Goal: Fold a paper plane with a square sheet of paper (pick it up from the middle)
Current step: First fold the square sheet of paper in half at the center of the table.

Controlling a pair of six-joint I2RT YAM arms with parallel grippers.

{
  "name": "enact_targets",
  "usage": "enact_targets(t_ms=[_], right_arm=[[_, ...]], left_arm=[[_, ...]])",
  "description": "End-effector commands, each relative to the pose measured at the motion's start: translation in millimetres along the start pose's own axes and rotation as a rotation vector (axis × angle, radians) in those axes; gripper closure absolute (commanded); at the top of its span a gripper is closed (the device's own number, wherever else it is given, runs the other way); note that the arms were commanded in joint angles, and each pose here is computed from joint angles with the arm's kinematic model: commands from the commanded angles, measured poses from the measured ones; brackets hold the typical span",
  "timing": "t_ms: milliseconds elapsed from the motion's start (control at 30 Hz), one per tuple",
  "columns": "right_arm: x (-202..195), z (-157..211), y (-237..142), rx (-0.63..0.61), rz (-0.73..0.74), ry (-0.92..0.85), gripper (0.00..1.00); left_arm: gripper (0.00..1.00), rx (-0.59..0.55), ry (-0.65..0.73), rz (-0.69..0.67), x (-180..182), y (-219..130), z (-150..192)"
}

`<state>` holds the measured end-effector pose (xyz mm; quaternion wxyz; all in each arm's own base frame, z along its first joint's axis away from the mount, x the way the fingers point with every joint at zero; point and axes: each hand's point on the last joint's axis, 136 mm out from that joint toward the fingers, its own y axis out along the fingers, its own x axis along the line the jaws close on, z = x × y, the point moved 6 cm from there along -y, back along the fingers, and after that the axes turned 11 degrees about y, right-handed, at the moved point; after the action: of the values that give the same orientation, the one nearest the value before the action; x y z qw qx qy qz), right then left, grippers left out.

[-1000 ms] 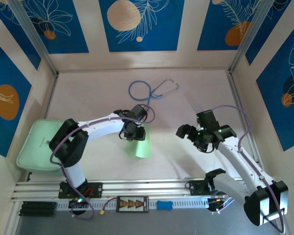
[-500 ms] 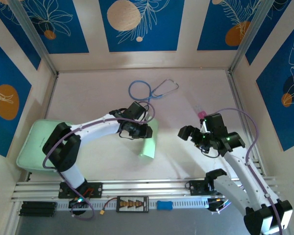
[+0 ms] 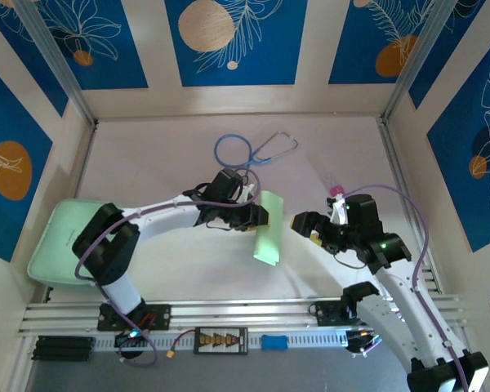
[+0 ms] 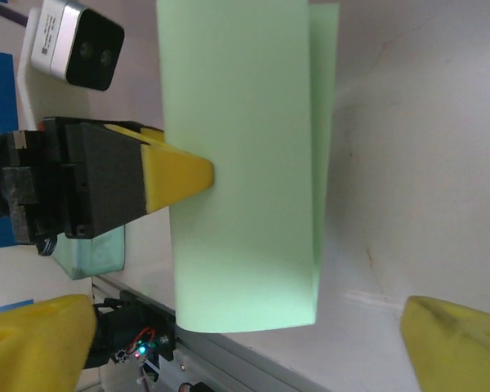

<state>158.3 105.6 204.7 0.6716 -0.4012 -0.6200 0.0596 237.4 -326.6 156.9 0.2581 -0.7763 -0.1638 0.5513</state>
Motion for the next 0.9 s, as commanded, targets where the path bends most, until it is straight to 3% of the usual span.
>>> enact_targets(t_ms=[0, 167, 600, 733, 867], right_arm=[[0, 0, 11, 0.047, -0.022, 0.004, 0.08], [-17, -10, 24, -0.02, 0.092, 0.095, 0.09], [-24, -6, 64, 0.014, 0.009, 0.032, 0.1], [-30, -10, 68, 0.03, 0.08, 0.061, 0.2], [-28, -15, 75, 0.011, 0.07, 0.068, 0.21]], left_arm=[[0.66, 0.026, -0.038, 0.03, 15, 10, -2], [0.64, 0.045, -0.049, -0.023, 40, 19, 6], [0.63, -0.019, -0.143, -0.102, 86, 19, 7], [0.62, -0.015, -0.15, -0.123, 93, 18, 8], [0.6, 0.015, -0.135, -0.156, 98, 18, 13]])
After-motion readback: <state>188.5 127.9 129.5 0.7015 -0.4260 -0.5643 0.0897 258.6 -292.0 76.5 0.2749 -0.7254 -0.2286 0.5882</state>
